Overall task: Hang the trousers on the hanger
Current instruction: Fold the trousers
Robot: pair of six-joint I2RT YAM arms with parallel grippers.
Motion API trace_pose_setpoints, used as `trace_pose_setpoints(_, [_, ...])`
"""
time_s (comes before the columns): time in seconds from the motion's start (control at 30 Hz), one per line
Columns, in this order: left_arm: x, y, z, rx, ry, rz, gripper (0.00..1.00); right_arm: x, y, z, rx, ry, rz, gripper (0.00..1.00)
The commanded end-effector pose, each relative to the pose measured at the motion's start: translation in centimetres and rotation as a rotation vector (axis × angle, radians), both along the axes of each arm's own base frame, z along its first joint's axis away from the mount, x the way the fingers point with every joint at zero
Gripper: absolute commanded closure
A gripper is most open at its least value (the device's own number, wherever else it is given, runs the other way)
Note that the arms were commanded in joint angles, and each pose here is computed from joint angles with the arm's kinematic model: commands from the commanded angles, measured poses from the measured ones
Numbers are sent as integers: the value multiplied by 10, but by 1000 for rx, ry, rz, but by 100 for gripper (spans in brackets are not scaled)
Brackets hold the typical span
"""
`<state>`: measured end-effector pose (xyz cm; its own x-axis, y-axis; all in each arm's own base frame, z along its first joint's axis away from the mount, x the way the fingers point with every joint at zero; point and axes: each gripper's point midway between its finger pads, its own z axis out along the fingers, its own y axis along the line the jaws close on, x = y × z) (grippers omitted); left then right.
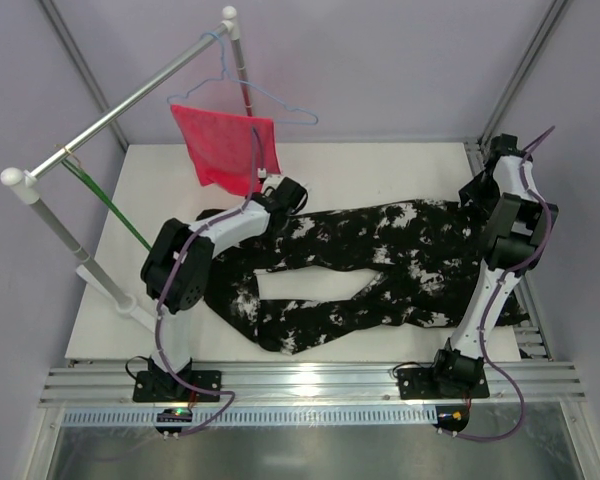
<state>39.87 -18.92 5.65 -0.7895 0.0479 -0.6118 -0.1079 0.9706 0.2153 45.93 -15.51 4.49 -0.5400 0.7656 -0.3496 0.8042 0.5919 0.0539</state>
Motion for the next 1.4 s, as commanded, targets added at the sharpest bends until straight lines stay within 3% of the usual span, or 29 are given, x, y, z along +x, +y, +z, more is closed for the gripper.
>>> trace_pose_setpoints(0.0, [11,-2,5,-38,-21,43,33,10,-14,2,-28,-33,-57,34])
trace_pose_setpoints(0.17, [14,5,-12,-36,6,68,33,13,-27,-18,-63,49,-88,34])
trace_pose_setpoints(0.3, [20,1,-16,-96,3,58,33,26,-31,-19,-73,14,-79,35])
trace_pose_setpoints(0.4, [27,-7,-13,-130,-3,34,33,38,-30,-21,-62,-23,-36,42])
trace_pose_setpoints(0.53, [38,-24,-11,-190,-20,-8,34,45,-29,-37,-48,-25,3,80])
trace_pose_setpoints(0.57, [42,-30,-7,-210,-30,-20,33,46,-30,-39,-51,-26,5,96])
trace_pose_setpoints(0.77, [67,-60,1,-287,-52,-84,34,59,-52,-20,-101,-86,-11,96])
trace_pose_setpoints(0.9, [85,-70,35,-314,-104,-82,33,63,-77,19,-206,-139,-50,96])
trace_pose_setpoints(1.07, [82,-40,49,-165,-116,-38,33,56,-93,44,-259,-173,-69,96])
trace_pose_setpoints(1.37, [74,-50,17,-196,-65,-102,35,48,-92,49,-253,-181,-53,96])
